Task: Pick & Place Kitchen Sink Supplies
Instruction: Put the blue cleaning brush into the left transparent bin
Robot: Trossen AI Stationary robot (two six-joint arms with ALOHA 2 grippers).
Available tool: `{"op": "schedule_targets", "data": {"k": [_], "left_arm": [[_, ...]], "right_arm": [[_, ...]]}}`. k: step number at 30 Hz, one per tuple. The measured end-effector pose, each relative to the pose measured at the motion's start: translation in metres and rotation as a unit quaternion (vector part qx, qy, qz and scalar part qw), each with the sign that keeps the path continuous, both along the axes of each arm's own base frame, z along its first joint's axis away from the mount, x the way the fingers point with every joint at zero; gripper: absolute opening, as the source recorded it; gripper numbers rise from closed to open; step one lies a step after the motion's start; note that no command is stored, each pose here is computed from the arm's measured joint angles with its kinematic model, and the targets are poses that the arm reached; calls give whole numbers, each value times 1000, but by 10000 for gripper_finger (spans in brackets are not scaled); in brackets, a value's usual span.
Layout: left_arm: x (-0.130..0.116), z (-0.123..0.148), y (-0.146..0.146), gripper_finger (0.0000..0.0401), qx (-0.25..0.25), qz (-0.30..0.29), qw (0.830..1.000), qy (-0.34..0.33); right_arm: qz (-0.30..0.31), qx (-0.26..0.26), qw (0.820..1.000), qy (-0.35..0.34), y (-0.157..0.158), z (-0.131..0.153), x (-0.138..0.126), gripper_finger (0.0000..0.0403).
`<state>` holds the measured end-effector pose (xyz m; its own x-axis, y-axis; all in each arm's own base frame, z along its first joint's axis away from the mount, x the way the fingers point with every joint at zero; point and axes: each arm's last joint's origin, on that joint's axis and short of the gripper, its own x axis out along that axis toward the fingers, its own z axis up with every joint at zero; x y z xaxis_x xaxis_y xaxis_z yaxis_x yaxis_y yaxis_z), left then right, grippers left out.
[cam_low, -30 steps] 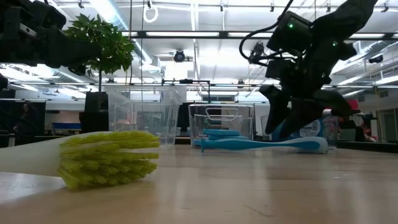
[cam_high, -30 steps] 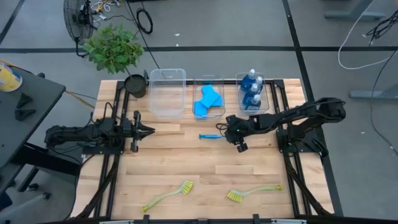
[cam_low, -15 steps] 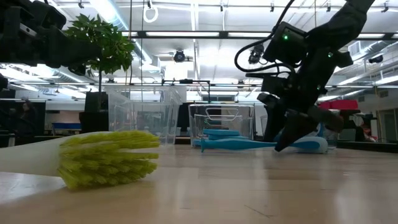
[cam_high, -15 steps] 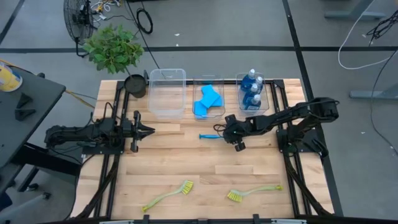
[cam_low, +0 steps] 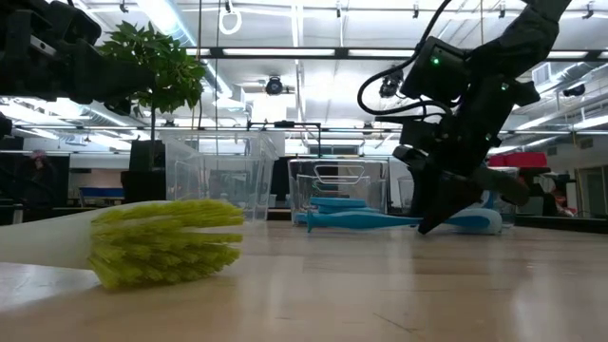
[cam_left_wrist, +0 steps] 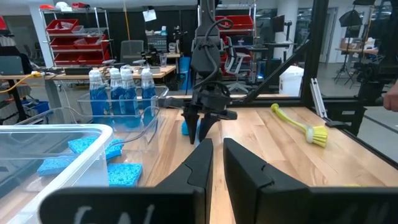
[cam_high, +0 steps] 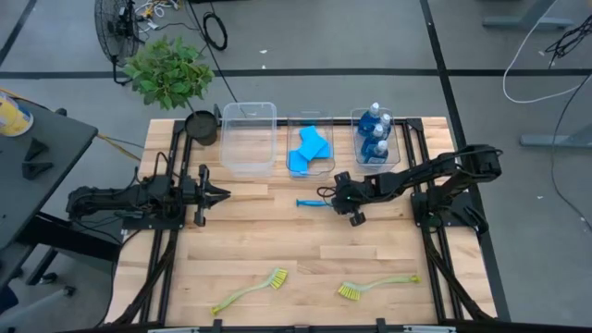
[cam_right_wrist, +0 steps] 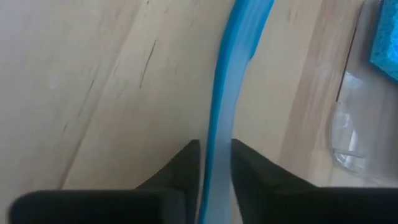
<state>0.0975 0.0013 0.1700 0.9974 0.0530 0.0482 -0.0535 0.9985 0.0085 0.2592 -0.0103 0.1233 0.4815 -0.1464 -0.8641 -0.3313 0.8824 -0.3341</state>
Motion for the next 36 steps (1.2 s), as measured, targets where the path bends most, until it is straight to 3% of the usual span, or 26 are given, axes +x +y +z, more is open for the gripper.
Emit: {"op": "schedule_targets", "data": {"k": [7, 18, 36], "left_arm": [[0, 0, 0, 44, 0, 0, 1000, 0], [0, 0, 0, 44, 0, 0, 1000, 0], [0, 0, 0, 44, 0, 0, 1000, 0]], "right_arm": [[-2, -5, 1000, 2, 0, 0, 0, 32], [6, 9, 1000, -1, 0, 3, 2, 34], [8, 22, 995, -97, 0, 65, 39, 32]]}}
